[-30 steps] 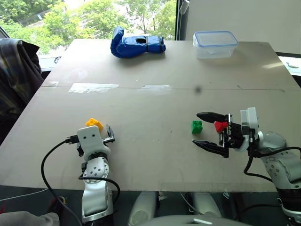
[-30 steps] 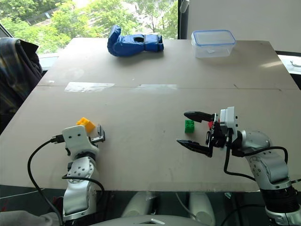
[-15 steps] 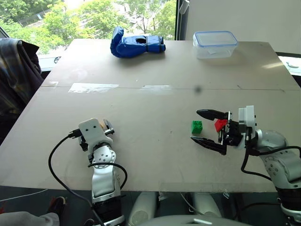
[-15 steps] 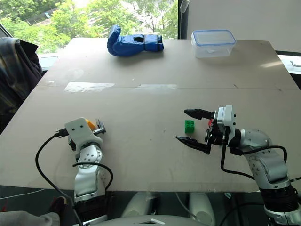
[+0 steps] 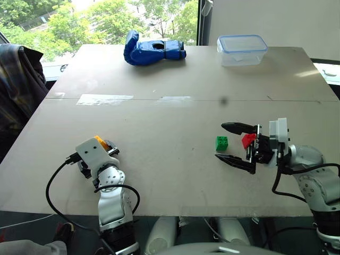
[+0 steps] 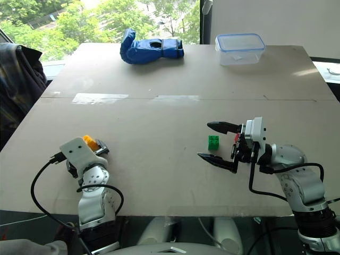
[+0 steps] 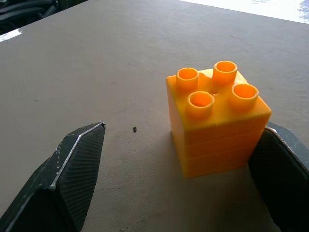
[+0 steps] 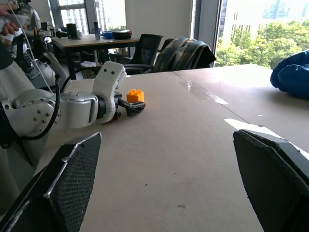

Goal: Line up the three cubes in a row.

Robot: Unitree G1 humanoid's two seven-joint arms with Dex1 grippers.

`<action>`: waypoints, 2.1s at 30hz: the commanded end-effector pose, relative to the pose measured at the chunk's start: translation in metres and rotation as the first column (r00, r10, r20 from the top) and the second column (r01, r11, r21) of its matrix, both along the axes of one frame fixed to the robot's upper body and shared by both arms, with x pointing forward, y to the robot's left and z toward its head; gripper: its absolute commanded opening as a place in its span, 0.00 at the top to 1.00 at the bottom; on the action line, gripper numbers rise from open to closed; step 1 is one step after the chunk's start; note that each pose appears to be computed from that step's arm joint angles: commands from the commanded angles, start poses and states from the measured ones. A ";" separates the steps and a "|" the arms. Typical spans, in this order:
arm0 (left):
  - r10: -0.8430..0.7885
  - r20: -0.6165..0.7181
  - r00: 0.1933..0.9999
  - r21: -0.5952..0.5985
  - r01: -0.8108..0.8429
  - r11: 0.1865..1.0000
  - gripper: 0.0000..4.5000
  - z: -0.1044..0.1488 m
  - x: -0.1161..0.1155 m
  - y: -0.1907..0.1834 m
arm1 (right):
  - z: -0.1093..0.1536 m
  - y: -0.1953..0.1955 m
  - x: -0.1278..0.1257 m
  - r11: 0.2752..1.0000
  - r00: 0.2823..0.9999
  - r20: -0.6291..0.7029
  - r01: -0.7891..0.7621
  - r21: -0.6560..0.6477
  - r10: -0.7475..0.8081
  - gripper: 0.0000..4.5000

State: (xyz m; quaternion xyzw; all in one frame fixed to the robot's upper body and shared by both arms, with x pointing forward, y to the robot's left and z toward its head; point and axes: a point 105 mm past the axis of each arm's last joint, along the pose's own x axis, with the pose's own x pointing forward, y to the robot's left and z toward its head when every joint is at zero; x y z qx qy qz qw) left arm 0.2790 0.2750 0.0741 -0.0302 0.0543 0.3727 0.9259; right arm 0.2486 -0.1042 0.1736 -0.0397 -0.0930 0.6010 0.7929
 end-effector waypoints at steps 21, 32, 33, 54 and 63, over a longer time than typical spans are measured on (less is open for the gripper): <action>-0.818 0.031 0.575 0.174 0.802 0.571 0.71 0.036 0.047 -0.068 | 0.007 -0.021 0.002 0.998 0.998 0.030 0.057 0.015 -0.058 0.00; -0.837 -0.263 -0.480 0.124 0.844 -0.522 0.71 0.038 0.044 -0.163 | -0.005 -0.050 0.004 0.992 0.992 0.022 0.124 -0.027 -0.124 0.00; -0.810 -0.277 -0.517 0.103 0.822 -0.560 0.71 0.034 0.046 -0.167 | -0.005 -0.050 0.002 0.991 0.991 0.023 0.131 -0.027 -0.130 0.00; -0.697 -0.330 -0.636 0.005 0.737 -0.675 0.71 0.002 0.060 -0.180 | -0.019 -0.060 -0.019 0.970 0.971 0.009 0.239 -0.035 -0.238 0.00; -0.734 -0.320 -0.600 0.030 0.767 -0.641 0.71 -0.002 0.064 -0.182 | -0.018 -0.060 -0.018 0.973 0.974 0.013 0.225 -0.041 -0.225 0.00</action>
